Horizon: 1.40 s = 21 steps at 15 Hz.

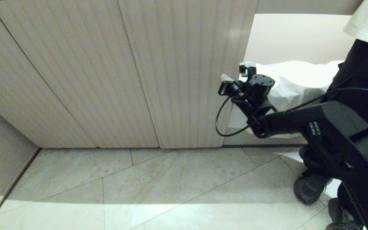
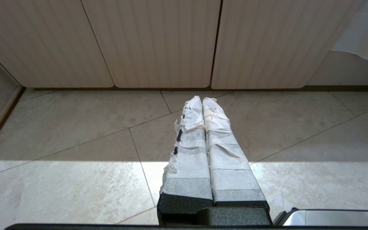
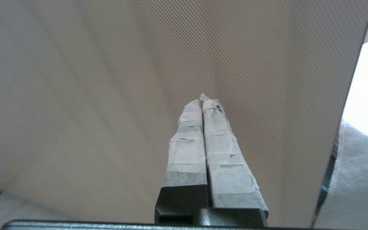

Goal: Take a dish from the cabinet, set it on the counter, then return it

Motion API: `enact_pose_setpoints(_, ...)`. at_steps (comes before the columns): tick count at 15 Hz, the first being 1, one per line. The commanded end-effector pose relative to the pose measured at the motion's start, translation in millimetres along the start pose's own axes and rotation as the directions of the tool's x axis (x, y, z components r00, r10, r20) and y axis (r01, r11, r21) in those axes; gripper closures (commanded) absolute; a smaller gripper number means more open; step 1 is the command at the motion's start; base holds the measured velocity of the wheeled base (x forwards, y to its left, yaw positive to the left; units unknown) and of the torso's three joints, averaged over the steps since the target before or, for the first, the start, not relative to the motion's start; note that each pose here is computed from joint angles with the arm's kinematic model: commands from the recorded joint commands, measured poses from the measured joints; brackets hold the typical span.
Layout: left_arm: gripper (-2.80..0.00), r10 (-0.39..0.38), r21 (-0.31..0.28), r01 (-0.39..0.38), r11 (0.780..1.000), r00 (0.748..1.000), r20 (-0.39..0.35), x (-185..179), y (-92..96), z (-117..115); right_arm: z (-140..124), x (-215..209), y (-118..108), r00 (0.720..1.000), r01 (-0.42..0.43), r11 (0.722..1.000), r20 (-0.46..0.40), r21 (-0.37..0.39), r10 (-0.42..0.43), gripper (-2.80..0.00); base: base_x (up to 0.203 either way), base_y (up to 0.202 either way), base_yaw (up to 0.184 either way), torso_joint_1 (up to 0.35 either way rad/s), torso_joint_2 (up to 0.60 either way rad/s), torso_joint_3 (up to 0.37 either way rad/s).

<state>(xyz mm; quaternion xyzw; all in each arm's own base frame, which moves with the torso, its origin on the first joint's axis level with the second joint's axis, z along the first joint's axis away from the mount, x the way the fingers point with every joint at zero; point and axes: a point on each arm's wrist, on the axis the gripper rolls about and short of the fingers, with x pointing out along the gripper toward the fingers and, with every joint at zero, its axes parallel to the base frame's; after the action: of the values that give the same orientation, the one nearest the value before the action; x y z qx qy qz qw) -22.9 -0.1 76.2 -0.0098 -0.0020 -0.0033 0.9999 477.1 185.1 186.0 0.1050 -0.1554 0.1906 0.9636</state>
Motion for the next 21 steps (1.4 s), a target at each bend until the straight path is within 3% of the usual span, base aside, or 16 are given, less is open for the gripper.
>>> enact_pose_setpoints(1,0.00,0.000,0.000,0.000,1.000,1.000,0.000,0.0,0.0,0.0,36.5,-10.9,6.7,1.000,-0.027,1.000,0.008,-0.001,0.027,0.00,0.000,0.000,0.000,0.000,0.00,0.000)
enact_pose_setpoints(8,0.00,0.001,-0.001,-0.001,1.000,1.000,0.000,0.0,0.0,0.0,88.7,-61.4,16.4,0.979,-0.013,1.000,-0.201,-0.012,0.010,0.00,0.000,0.000,0.000,0.000,0.00,0.000)
enact_pose_setpoints(15,0.00,0.002,-0.002,-0.002,1.000,1.000,0.000,0.0,0.0,0.0,116.1,-159.8,19.8,0.910,0.002,0.999,-0.413,-0.051,-0.023,0.00,0.000,0.000,0.000,0.000,0.00,0.000)
enact_pose_setpoints(21,0.00,0.000,0.000,0.000,1.000,1.000,0.000,0.0,0.0,0.0,130.2,-235.5,20.4,0.886,0.007,0.998,-0.462,-0.068,-0.038,0.00,0.000,0.000,0.000,0.000,0.00,0.000)
